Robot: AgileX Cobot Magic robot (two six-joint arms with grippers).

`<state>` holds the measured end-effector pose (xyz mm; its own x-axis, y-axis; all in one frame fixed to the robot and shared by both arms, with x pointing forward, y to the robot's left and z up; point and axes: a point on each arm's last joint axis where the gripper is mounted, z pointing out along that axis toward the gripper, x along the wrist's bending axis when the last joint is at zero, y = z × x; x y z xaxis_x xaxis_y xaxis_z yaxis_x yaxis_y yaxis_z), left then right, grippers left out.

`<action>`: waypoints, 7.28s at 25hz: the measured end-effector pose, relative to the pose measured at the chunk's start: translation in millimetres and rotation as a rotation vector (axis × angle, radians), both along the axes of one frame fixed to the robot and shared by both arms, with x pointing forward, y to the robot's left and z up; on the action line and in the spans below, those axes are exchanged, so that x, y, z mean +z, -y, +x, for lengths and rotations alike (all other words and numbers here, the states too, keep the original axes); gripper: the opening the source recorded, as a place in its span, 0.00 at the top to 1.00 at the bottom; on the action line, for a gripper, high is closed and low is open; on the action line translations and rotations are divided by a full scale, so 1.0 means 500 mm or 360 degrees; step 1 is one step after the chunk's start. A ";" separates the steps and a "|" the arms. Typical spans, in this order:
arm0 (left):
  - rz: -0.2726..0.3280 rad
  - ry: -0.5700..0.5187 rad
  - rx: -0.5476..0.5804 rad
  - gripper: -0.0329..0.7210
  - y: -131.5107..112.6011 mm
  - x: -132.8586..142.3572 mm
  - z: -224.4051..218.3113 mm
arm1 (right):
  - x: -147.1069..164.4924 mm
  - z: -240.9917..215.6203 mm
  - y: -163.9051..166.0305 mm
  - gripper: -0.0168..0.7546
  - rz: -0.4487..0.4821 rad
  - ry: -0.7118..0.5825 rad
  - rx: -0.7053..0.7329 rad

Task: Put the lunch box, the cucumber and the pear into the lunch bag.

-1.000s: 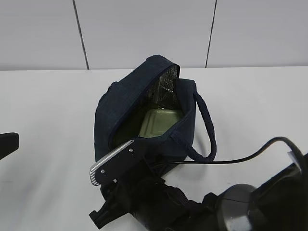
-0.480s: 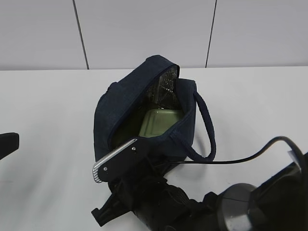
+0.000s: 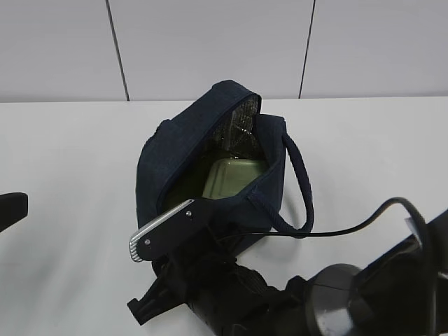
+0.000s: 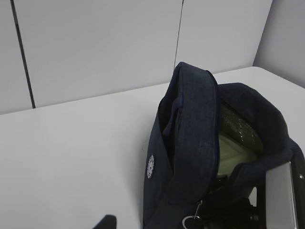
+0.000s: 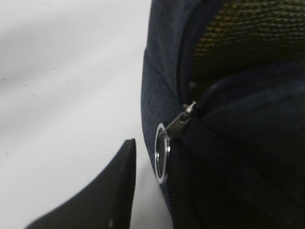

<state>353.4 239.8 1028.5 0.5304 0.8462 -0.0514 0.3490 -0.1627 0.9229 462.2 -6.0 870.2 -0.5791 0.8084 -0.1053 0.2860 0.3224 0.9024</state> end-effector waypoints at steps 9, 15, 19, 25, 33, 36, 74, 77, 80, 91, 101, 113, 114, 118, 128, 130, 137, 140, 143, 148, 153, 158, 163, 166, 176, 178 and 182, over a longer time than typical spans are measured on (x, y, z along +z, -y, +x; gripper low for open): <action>-0.0003 -0.0001 0.0001 0.50 0.000 0.000 0.000 | 0.000 0.000 0.000 0.74 -0.0002 -0.0004 -0.0005; -0.0003 -0.0001 0.0001 0.50 0.000 0.000 0.000 | -0.001 0.001 0.001 0.79 -0.0016 0.0002 -0.0008; -0.0003 -0.0001 0.0001 0.50 0.000 0.000 0.000 | -0.001 0.001 0.002 0.97 -0.0019 0.0002 -0.0015; -0.0005 -0.0002 0.0001 0.50 0.000 0.000 0.000 | -0.007 -0.003 0.005 0.98 -0.0114 -0.0070 0.0022; 0.0004 0.0001 -0.0001 0.50 0.000 0.000 0.000 | 0.083 -0.013 0.011 0.98 -0.0111 -0.0105 0.0076; -0.0049 -0.0029 0.0009 0.54 0.002 0.000 0.000 | 0.140 -0.016 0.021 0.98 -0.0071 -0.0051 0.0052; 0.0249 -0.0209 -0.0811 0.52 0.097 -0.101 0.239 | 0.261 -0.039 0.062 0.98 -0.0004 -0.0035 0.0019; 0.0259 -0.0206 -0.0756 0.52 0.100 -0.108 0.247 | 0.261 -0.039 0.062 0.98 -0.0003 -0.0038 0.0020; 0.0249 -0.0257 -0.0756 0.52 0.103 -0.126 0.254 | 0.261 -0.039 0.063 0.98 -0.0001 -0.0041 0.0017; 0.0163 -0.0321 -0.0851 0.54 0.136 -0.149 0.287 | 0.262 -0.041 0.062 0.98 0.0004 -0.0056 0.0031; 0.0152 -0.0359 -0.0876 0.92 0.147 -0.162 0.288 | 0.286 -0.028 0.057 0.98 0.0070 -0.0025 -0.0048; 0.0136 -0.0358 -0.0866 0.93 0.148 -0.161 0.289 | 0.346 0.082 0.109 0.98 0.0177 -0.0065 -0.0258; 0.0135 -0.0358 -0.0865 0.93 0.148 -0.161 0.289 | 0.352 0.095 0.117 0.98 0.0208 -0.0088 -0.0262; 0.0130 -0.0353 -0.0865 0.93 0.149 -0.159 0.290 | 0.372 0.140 0.157 0.98 0.0298 -0.0117 -0.0332; 0.0168 -0.0347 -0.0901 0.94 0.150 -0.160 0.288 | 0.376 0.285 0.270 0.98 0.0438 -0.0176 -0.0530; 0.0170 -0.0348 -0.0903 0.94 0.150 -0.160 0.288 | 0.357 0.327 0.303 0.98 0.0507 -0.0248 -0.0572; 0.0170 -0.0356 -0.0893 0.94 0.149 -0.161 0.289 | 0.242 0.442 0.386 0.98 0.0804 -0.0568 -0.0639; 0.0180 -0.0364 -0.0867 0.94 0.147 -0.162 0.291 | 0.173 0.460 0.408 0.98 0.0846 -0.0705 -0.0649; 0.0185 -0.0374 -0.0849 0.94 0.147 -0.163 0.292 | 0.134 0.466 0.414 0.98 0.0910 -0.0808 -0.0623; 0.0131 -0.0465 -0.0787 0.90 0.146 -0.164 0.291 | 0.148 0.469 0.414 0.91 0.0941 -0.0787 -0.0473; 0.0142 -0.0533 -0.0756 0.54 0.140 -0.154 0.281 | 0.233 0.457 0.420 0.40 0.0907 -0.0609 -0.0316; 0.0226 -0.0533 -0.0723 0.42 0.125 -0.113 0.259 | 0.375 0.405 0.414 0.25 0.0759 -0.0324 -0.0050; 0.0349 -0.0539 -0.0597 0.43 0.095 -0.047 0.217 | 0.467 0.317 0.411 0.30 0.0495 -0.0423 0.0100; 0.0379 -0.0557 -0.0397 0.44 0.067 -0.003 0.185 | 0.477 0.268 0.435 0.31 0.0255 -0.0701 -0.0075; 0.0351 -0.0564 0.0176 0.45 -0.030 0.111 0.019 | 0.426 0.106 0.465 0.35 -0.0089 -0.1087 -0.0499; 0.0335 -0.0531 0.0245 0.47 -0.047 0.125 -0.020 | 0.412 0.063 0.466 0.36 -0.0106 -0.1139 -0.0535; 0.0295 -0.0413 0.0360 0.48 -0.079 0.144 -0.097 | 0.387 -0.034 0.489 0.37 -0.0162 -0.1228 -0.0631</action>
<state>305.0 279.6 1100.5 0.3185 0.9479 0.0051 0.6134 -0.2102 0.7613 444.9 -250.5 1063.6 -0.1966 0.9734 0.1175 0.9134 0.1382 0.3828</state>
